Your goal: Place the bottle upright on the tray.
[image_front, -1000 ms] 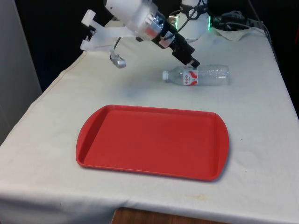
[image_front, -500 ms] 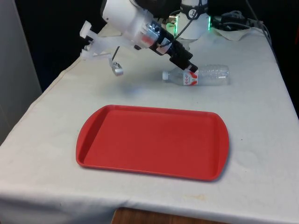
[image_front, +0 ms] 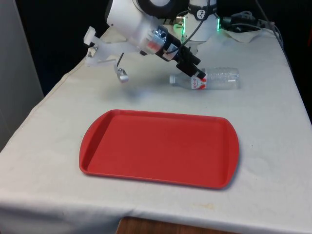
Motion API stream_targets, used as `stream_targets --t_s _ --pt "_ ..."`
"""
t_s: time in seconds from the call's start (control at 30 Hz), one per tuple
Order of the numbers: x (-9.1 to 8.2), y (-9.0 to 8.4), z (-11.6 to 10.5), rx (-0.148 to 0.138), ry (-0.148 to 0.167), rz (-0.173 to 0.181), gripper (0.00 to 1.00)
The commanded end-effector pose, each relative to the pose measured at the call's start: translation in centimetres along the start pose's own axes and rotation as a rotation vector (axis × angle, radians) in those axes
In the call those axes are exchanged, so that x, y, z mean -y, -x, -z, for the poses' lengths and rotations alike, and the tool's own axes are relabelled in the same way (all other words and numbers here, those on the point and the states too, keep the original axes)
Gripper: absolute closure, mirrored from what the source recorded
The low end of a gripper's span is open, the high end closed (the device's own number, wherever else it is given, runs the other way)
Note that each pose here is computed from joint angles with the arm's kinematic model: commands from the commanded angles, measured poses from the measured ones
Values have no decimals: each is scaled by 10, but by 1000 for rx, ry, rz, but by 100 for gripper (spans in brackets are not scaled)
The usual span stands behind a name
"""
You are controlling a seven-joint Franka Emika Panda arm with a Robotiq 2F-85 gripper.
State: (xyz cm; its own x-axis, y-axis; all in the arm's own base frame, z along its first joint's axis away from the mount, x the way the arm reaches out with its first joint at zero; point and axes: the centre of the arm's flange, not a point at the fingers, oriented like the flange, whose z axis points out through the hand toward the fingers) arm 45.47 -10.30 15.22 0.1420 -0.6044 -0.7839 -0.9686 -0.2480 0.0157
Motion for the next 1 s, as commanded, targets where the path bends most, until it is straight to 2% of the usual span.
stream_targets --t_s 0.0,0.57,0.6,0.63,0.77,0.87,0.9,0.97 --pt "0 -1 -1 0 1 -3 0" --pt "-6 -17 -5 0 -9 -35 0" --pt "-7 -16 -5 1 0 -35 0" --pt "-6 -18 -5 -1 -9 -36 0" --pt "-8 -22 -7 0 -9 -44 0" --pt "-9 -24 -8 0 -8 -50 0" --pt "-11 -23 -8 1 2 -52 0" --pt "-10 -26 -9 0 -8 -53 0"
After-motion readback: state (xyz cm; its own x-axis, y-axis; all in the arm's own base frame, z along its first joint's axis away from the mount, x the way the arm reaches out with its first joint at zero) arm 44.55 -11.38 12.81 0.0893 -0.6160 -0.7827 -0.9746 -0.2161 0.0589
